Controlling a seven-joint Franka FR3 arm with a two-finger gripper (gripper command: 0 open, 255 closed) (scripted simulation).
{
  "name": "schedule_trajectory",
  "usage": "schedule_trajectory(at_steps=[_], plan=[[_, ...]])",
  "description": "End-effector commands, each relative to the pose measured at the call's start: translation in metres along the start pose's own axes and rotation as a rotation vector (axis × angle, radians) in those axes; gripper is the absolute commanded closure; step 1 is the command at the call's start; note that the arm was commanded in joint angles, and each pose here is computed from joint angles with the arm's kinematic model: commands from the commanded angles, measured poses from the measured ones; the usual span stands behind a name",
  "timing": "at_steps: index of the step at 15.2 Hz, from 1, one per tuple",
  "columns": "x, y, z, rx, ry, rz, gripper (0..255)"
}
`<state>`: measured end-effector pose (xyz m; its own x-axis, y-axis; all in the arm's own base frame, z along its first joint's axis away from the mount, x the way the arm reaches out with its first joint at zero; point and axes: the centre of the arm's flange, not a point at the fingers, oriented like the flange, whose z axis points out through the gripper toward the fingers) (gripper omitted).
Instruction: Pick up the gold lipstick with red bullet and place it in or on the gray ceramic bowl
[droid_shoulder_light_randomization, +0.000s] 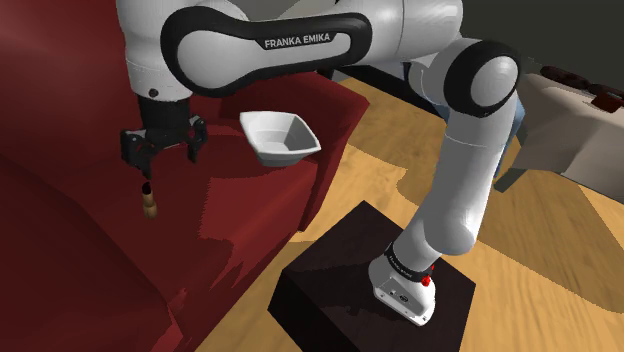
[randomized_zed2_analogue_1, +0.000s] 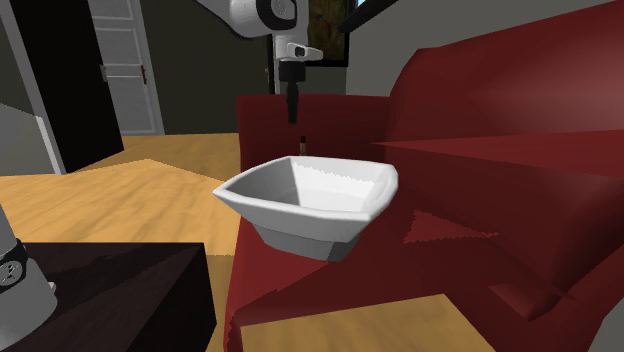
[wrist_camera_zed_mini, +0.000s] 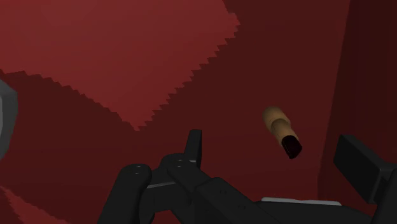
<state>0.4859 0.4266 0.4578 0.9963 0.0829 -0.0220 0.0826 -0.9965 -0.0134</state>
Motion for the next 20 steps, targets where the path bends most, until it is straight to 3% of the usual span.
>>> schedule_trajectory(at_steps=[1, 3, 11, 19, 20], plan=[[0.014, -0.020, 0.011, -0.006, 0.004, 0.007, 0], [0.028, -0.041, 0.019, -0.011, 0.007, 0.012, 0], [0.029, -0.042, 0.060, -0.011, 0.008, 0.012, 0], [0.029, -0.042, 0.059, -0.011, 0.008, 0.012, 0], [0.029, -0.042, 0.059, -0.011, 0.008, 0.012, 255]])
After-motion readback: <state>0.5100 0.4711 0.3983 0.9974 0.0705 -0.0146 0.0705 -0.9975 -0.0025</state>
